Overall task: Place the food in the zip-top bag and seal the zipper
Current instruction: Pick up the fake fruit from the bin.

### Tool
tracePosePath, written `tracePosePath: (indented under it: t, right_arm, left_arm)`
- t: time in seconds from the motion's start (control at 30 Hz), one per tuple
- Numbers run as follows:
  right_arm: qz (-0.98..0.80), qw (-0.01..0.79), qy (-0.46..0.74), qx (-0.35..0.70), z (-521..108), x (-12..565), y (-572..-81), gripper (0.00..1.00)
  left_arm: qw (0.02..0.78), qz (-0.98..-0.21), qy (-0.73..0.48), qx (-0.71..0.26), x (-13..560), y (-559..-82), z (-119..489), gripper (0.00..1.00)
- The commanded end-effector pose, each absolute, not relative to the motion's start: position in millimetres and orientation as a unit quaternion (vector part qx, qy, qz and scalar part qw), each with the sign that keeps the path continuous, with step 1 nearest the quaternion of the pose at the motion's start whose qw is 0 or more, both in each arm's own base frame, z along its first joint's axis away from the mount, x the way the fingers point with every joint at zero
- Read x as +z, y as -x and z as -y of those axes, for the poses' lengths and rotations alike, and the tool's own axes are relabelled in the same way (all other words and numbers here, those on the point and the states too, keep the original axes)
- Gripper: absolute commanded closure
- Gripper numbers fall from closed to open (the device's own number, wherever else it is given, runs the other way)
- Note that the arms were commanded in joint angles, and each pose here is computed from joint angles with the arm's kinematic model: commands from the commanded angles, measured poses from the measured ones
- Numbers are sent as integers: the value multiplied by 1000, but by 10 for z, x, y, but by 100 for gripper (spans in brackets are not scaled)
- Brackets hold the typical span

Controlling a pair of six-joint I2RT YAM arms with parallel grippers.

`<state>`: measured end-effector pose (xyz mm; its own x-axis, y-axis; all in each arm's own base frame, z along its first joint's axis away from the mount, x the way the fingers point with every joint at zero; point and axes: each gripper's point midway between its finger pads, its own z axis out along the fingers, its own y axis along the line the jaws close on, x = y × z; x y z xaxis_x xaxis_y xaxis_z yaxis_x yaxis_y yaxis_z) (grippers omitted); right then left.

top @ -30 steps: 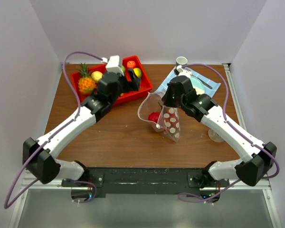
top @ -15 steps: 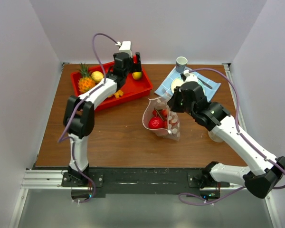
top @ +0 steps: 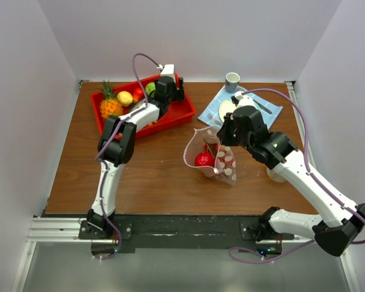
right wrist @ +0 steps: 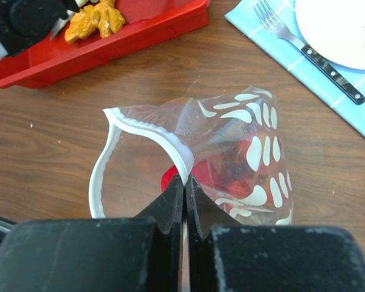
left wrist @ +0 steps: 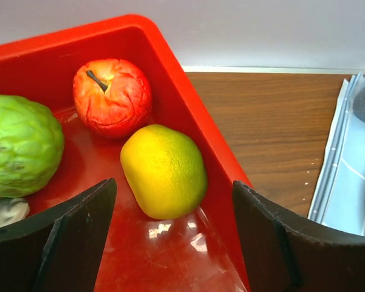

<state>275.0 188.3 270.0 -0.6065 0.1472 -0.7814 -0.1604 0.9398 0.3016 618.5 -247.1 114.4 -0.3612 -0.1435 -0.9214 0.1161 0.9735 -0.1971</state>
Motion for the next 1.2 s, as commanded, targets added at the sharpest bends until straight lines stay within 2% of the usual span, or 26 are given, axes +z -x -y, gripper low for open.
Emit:
tracePosePath:
  t: [0.0, 0.3, 0.57, 0.63, 0.7, 0.77, 0.83, 0.87, 1.03, 1.07, 1.1, 1.17]
  right_arm:
    - [-863, 468, 11, 190, -1912, 2903, -2787, 100]
    - [-865, 463, 17, 192, -1975, 2839, -2830, 100]
    - [-867, 460, 17, 191, -1995, 2783, -2851, 100]
    - [-868, 458, 17, 191, -2001, 2763, -2853, 100]
    - [-868, 458, 17, 191, -2005, 2757, -2858, 100]
    - [-868, 459, 16, 188, -2001, 2747, -2871, 100]
    - [-869, 458, 15, 187, -2001, 2732, -2874, 100]
    - [-869, 458, 16, 187, -2009, 2726, -2876, 100]
    - [-871, 456, 12, 181, -1996, 2685, -2897, 100]
    - [-870, 457, 10, 182, -2000, 2695, -2900, 100]
    - [-870, 459, 8, 180, -1992, 2700, -2912, 100]
    - [-871, 458, 7, 179, -2001, 2679, -2927, 100]
  left_arm:
    - [605, -785, 33, -127, 1413, -6380, 2479, 19]
    - [594, -795, 41, -114, 1085, -6453, 2471, 22]
    - [607, -785, 53, -110, 1056, -6547, 2453, 20]
    - [609, -783, 59, -109, 1051, -6560, 2441, 22]
    - [614, -779, 60, -110, 1081, -6563, 2439, 32]
    - [616, -778, 61, -108, 1096, -6547, 2422, 48]
    - [630, -766, 62, -112, 1261, -6537, 2409, 57]
    - [627, -769, 61, -108, 1224, -6500, 2386, 66]
    - [643, -753, 62, -124, 1600, -6315, 2333, 82]
    - [635, -761, 61, -121, 1512, -6230, 2299, 84]
    - [648, -748, 64, -130, 1752, -6177, 2280, 84]
    - [642, -753, 60, -133, 1743, -6029, 2248, 85]
